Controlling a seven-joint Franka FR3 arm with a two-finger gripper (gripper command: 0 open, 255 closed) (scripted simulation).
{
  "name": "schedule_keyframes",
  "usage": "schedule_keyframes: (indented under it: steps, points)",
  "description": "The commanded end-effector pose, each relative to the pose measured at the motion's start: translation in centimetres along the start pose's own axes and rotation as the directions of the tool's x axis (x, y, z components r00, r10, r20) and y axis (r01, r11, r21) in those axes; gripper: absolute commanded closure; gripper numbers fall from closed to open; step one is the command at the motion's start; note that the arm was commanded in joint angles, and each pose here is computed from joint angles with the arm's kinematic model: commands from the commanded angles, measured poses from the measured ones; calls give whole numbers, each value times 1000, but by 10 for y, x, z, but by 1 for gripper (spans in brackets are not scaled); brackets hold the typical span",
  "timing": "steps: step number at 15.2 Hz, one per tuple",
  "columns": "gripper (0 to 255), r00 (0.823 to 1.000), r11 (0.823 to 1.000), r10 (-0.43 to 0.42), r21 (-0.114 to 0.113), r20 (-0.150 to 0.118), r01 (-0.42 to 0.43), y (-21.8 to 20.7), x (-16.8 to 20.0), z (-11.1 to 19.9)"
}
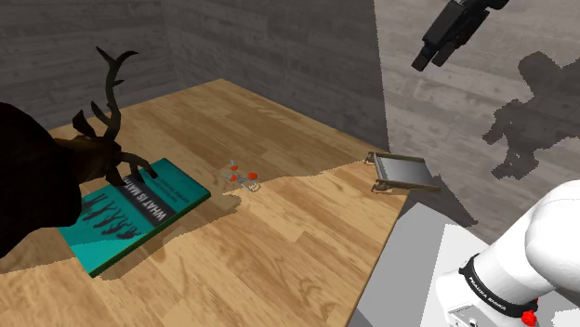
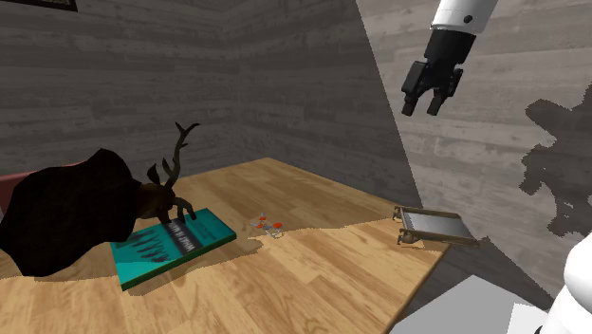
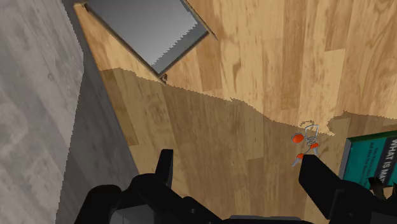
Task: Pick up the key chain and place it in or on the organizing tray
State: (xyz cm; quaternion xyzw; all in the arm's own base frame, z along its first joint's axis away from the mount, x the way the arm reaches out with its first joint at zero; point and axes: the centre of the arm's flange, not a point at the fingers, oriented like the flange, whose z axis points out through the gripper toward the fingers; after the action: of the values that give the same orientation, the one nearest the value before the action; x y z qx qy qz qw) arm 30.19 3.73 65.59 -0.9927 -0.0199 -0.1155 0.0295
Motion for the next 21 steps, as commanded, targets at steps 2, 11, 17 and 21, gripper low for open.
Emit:
schedule_keyframes:
  steps: [2, 11, 17, 21]
  points:
    - [0, 1000, 1000, 4, -2, 6, -4, -8, 7, 9]
    - [0, 997, 999, 40, -22, 62, -39, -79, 70, 90]
    - [0, 993, 997, 65, -37, 98, -61, -124, 111, 147]
    - [0, 989, 996, 81, -47, 122, -76, -153, 137, 186]
